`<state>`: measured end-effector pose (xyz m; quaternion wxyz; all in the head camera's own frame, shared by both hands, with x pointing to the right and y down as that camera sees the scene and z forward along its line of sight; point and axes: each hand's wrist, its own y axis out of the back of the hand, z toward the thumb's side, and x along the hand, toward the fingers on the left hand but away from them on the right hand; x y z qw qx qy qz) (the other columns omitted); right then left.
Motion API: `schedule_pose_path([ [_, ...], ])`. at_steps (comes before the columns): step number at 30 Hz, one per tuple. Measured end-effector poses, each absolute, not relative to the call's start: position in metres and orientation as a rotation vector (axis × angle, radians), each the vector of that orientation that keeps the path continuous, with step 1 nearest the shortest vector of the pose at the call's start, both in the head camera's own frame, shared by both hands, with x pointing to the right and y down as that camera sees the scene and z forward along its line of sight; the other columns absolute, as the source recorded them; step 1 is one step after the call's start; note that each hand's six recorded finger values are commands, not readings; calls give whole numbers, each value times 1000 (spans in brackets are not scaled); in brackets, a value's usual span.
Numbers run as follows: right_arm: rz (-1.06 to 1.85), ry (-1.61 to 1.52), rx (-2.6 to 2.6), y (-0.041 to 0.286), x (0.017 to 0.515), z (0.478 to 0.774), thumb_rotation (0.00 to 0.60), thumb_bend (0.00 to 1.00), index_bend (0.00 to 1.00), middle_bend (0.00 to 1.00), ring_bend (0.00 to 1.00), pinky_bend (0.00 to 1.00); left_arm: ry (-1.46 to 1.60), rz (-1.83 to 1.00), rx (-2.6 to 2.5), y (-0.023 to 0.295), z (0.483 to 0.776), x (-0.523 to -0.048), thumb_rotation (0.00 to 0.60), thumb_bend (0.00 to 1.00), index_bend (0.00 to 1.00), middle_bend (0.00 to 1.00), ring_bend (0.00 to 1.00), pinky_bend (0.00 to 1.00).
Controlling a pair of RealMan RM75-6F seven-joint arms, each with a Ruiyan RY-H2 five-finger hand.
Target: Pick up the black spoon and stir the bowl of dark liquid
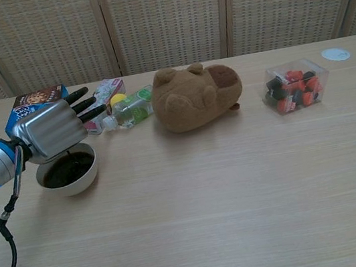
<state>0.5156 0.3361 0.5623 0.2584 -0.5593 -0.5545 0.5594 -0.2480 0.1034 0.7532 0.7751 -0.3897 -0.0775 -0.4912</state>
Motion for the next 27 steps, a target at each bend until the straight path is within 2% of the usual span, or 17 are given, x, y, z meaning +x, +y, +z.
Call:
schedule_pose_path([
  [13, 1521, -1509, -1513, 338, 518, 562, 600, 299, 347, 212, 96, 236, -171, -961, -889, 123, 747, -227, 600, 412, 652, 0, 0, 0],
  [19, 1519, -1506, -1522, 338, 516, 563, 600, 299, 347, 212, 96, 236, -197, -961, -900, 134, 745, -244, 600, 412, 652, 0, 0, 0],
  [27, 1520, -1501, -1526, 336, 515, 565, 600, 299, 347, 213, 95, 236, -193, -1019, -888, 125, 748, -261, 600, 412, 653, 0, 0, 0],
])
